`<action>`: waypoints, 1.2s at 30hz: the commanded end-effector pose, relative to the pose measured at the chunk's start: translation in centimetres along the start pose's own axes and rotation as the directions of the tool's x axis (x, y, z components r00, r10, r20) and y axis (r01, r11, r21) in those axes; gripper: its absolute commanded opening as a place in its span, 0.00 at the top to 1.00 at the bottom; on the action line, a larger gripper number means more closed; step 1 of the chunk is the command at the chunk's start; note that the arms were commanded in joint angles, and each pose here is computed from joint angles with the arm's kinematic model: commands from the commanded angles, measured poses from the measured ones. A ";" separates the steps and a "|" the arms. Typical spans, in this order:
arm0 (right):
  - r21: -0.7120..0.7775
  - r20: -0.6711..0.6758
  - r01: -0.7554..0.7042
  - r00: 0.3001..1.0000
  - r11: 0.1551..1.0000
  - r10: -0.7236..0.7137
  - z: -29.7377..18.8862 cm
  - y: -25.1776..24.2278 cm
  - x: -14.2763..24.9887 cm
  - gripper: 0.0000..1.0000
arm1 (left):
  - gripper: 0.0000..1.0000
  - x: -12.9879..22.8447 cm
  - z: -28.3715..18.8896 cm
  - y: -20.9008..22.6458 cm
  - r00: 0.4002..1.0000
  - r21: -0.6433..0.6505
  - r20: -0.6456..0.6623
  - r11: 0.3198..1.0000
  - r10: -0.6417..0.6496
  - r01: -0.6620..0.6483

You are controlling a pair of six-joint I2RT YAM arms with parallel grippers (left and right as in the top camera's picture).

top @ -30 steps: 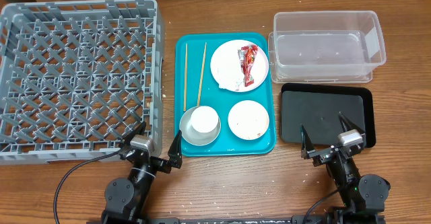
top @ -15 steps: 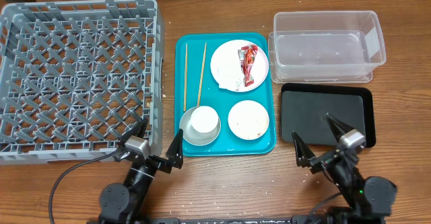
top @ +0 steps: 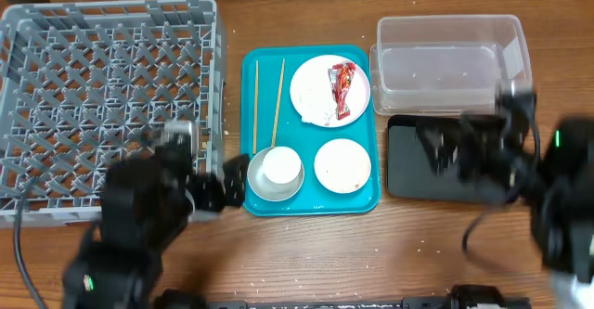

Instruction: Sort waste into correct bins and load items into the dishwasher

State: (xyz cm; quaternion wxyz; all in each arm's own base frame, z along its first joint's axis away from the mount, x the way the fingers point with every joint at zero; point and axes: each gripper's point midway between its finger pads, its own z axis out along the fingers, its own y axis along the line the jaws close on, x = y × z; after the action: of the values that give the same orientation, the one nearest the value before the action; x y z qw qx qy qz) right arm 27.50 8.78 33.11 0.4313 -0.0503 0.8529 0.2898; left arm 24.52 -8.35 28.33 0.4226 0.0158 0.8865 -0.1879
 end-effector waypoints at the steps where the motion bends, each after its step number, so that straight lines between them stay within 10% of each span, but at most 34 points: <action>1: -0.068 -0.044 -0.024 0.999 0.997 0.021 1.0 1.4 -3.1 0.00 | 0.00 -4.3 -1.0 -1.7 1.000 0.020 -0.013 1.000 -0.005 0.005; 7: -0.285 -0.203 -0.183 0.971 0.941 0.128 5.4 3.5 -3.3 0.00 | 0.00 -6.7 -0.6 -4.0 0.998 0.108 -0.062 0.994 -0.012 0.019; 16: 0.189 -0.444 0.105 0.896 0.976 -0.011 17.0 0.3 6.2 0.09 | 0.00 -7.7 -2.1 -6.0 0.999 0.198 -0.043 0.980 0.000 0.009; 26: 0.166 -0.468 0.208 0.877 0.964 -0.108 28.6 -2.1 10.4 0.01 | 0.00 -11.0 -7.7 -6.2 0.994 0.131 0.109 0.991 0.023 -0.037; 36: 0.170 -0.489 0.208 0.866 0.963 -0.101 34.7 -5.2 14.9 0.41 | 0.00 -6.6 -6.2 -4.8 0.994 0.074 -0.104 0.997 -0.021 0.028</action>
State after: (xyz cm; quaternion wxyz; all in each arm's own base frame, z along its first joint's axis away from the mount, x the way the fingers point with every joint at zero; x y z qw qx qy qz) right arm 43.81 25.53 4.39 0.2329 -0.1448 0.9511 0.1421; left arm 23.10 -9.96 38.97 0.3870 0.0381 0.8917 -0.2319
